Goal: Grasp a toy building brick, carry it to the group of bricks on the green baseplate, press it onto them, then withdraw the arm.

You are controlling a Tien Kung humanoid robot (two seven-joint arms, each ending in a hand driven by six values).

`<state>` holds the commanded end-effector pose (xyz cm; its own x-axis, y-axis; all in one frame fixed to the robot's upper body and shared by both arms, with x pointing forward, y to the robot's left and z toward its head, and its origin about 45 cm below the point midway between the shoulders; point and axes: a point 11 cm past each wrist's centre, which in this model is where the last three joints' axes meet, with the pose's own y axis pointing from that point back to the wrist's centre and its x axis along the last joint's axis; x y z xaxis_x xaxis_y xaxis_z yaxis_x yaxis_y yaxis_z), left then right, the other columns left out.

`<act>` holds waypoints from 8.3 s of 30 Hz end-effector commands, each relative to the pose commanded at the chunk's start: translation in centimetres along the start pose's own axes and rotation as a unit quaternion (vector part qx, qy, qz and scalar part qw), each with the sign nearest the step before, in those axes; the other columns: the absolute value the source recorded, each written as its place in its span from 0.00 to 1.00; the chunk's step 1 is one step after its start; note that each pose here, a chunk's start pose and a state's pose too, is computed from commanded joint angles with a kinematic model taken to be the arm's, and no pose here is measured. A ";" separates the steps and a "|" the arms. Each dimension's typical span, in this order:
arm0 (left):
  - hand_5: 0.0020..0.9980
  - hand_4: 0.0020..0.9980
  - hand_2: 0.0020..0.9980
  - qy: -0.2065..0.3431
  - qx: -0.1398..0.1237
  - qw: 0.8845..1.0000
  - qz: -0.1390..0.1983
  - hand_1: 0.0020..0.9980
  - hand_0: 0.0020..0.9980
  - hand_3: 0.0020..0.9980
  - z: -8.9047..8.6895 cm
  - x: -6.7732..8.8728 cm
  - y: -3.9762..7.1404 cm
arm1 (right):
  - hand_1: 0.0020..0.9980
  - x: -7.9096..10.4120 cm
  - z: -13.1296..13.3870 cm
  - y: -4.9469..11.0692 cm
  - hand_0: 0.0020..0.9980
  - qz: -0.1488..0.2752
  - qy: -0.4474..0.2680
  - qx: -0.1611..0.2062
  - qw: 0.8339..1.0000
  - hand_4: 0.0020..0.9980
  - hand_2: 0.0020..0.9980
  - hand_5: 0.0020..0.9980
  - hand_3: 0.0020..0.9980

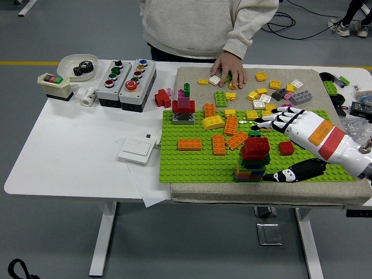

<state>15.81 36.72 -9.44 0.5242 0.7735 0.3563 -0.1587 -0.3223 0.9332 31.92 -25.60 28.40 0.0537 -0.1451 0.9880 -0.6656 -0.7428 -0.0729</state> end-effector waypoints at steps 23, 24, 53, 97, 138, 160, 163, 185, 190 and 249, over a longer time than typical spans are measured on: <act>0.66 0.67 0.72 -0.003 -0.001 1.000 0.000 0.70 0.67 0.59 0.2 0.1 0.0 | 0.77 -1.4 -0.8 0.7 0.85 -0.022 0.019 0.011 1.000 0.97 0.79 0.68 0.77; 0.66 0.67 0.72 -0.002 -0.001 1.000 0.000 0.70 0.67 0.59 0.2 0.1 0.0 | 0.77 -1.4 -0.7 0.7 0.85 -0.022 0.019 0.011 1.000 0.97 0.79 0.68 0.77; 0.66 0.67 0.72 -0.003 -0.002 1.000 0.000 0.70 0.67 0.59 0.3 0.2 0.1 | 0.76 -2.3 -0.2 0.8 0.84 -0.036 0.020 0.005 0.999 0.96 0.79 0.67 0.76; 0.66 0.67 0.72 -0.005 -0.003 1.000 0.001 0.70 0.67 0.59 0.4 0.3 0.1 | 0.75 -1.6 -1.0 1.2 0.81 -0.020 0.031 0.007 0.999 0.95 0.78 0.64 0.75; 0.66 0.67 0.72 -0.006 -0.005 1.000 0.001 0.70 0.67 0.59 0.6 0.4 0.1 | 0.74 -1.8 -1.1 1.3 0.81 -0.015 0.021 0.006 1.000 0.95 0.78 0.63 0.74; 0.66 0.67 0.71 -0.007 -0.005 1.000 0.000 0.70 0.67 0.59 0.6 0.4 0.2 | 0.75 -2.1 -0.8 -0.3 0.81 -0.002 -0.007 0.004 1.000 0.95 0.78 0.63 0.75; 0.66 0.67 0.71 -0.007 -0.005 1.000 0.000 0.70 0.67 0.59 0.7 0.4 0.2 | 0.75 -2.3 -0.8 -0.2 0.81 -0.005 -0.008 0.004 1.000 0.95 0.78 0.63 0.75; 0.66 0.67 0.71 -0.006 -0.005 1.000 0.000 0.70 0.67 0.59 0.7 0.4 0.2 | 0.75 -3.3 -1.1 0.1 0.81 -0.018 -0.012 0.003 1.000 0.95 0.78 0.63 0.75; 0.66 0.67 0.71 -0.006 -0.006 1.000 -0.001 0.70 0.67 0.59 0.7 0.4 0.2 | 0.75 -2.9 -1.1 0.1 0.81 -0.011 -0.011 0.004 1.000 0.95 0.78 0.63 0.75; 0.66 0.67 0.71 -0.007 -0.006 1.000 -0.002 0.70 0.67 0.59 0.8 0.3 0.2 | 0.76 0.4 2.5 1.2 0.85 0.109 -0.094 -0.089 0.986 0.94 0.79 0.62 0.75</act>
<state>16.60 36.45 -9.20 0.5364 0.7667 0.3528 -0.1676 -0.3129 0.9349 32.98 -28.19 28.39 0.0205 -0.4197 0.9074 -0.7957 -0.5564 -0.2393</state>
